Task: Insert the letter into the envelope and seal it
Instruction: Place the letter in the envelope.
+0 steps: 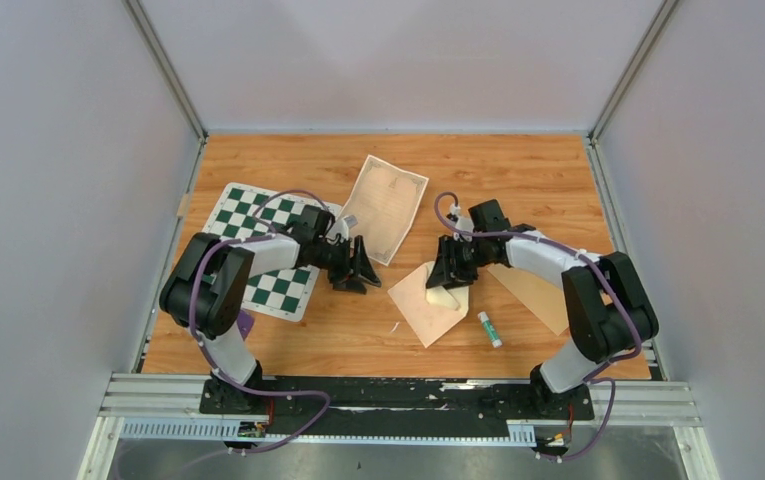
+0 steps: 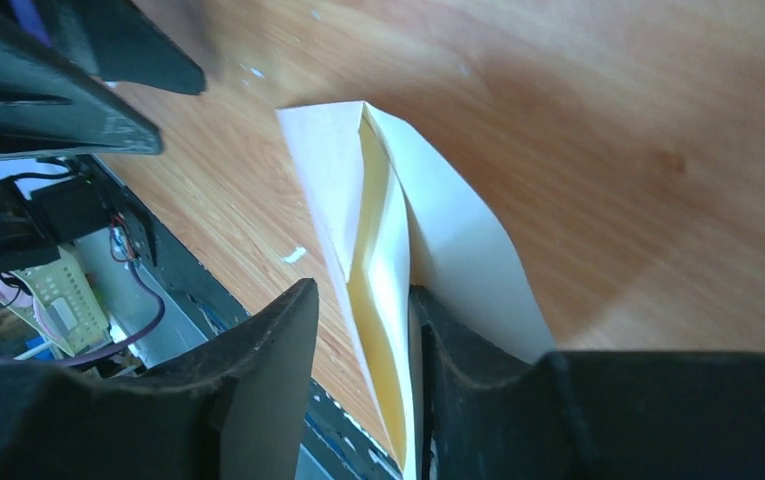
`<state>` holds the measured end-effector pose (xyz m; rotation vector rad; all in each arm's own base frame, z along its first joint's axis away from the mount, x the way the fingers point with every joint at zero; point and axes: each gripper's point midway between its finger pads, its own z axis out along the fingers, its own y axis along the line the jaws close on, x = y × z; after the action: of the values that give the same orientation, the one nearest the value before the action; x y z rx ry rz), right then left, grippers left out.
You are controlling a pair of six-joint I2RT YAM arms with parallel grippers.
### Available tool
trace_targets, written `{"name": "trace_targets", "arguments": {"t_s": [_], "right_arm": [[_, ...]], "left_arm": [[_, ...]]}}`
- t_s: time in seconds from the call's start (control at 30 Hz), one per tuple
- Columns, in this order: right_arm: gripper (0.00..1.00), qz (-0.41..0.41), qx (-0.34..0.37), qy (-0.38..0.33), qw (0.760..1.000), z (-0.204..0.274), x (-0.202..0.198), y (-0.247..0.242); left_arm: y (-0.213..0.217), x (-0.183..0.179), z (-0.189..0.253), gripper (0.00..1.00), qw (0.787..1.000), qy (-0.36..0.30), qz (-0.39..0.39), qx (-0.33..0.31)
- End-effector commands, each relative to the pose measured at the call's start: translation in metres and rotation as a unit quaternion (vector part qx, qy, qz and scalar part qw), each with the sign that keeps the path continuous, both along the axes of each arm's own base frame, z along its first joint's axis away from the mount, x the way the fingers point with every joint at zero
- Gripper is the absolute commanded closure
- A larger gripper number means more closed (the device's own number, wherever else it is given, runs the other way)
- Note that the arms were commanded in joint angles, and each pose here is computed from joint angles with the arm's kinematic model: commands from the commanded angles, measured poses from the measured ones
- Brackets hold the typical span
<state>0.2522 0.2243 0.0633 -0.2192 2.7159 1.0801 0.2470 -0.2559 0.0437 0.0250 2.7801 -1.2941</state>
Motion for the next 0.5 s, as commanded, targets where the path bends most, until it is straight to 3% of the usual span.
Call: {"name": "trace_targets", "arguments": {"t_s": [0.0,0.1,0.33,0.47], "right_arm": [[0.68,-0.007,-0.027,0.039,0.999,-0.019,-0.02,-0.015],[0.84,-0.02,-0.027,0.054,0.998,-0.024,-0.019,-0.018],[1.0,-0.05,-0.016,0.077,0.996,-0.027,-0.014,-0.02],[1.0,-0.079,0.009,0.097,0.992,-0.022,-0.011,-0.02]], "left_arm": [[-0.018,-0.006,0.013,0.35,0.997,-0.034,-0.023,-0.072],[-0.03,-0.016,0.01,0.36,0.994,-0.012,-0.026,-0.105],[-0.025,-0.02,-0.007,0.27,0.999,-0.011,0.007,-0.039],[-0.019,-0.023,-0.017,0.22,1.0,0.008,0.023,-0.013]]}}
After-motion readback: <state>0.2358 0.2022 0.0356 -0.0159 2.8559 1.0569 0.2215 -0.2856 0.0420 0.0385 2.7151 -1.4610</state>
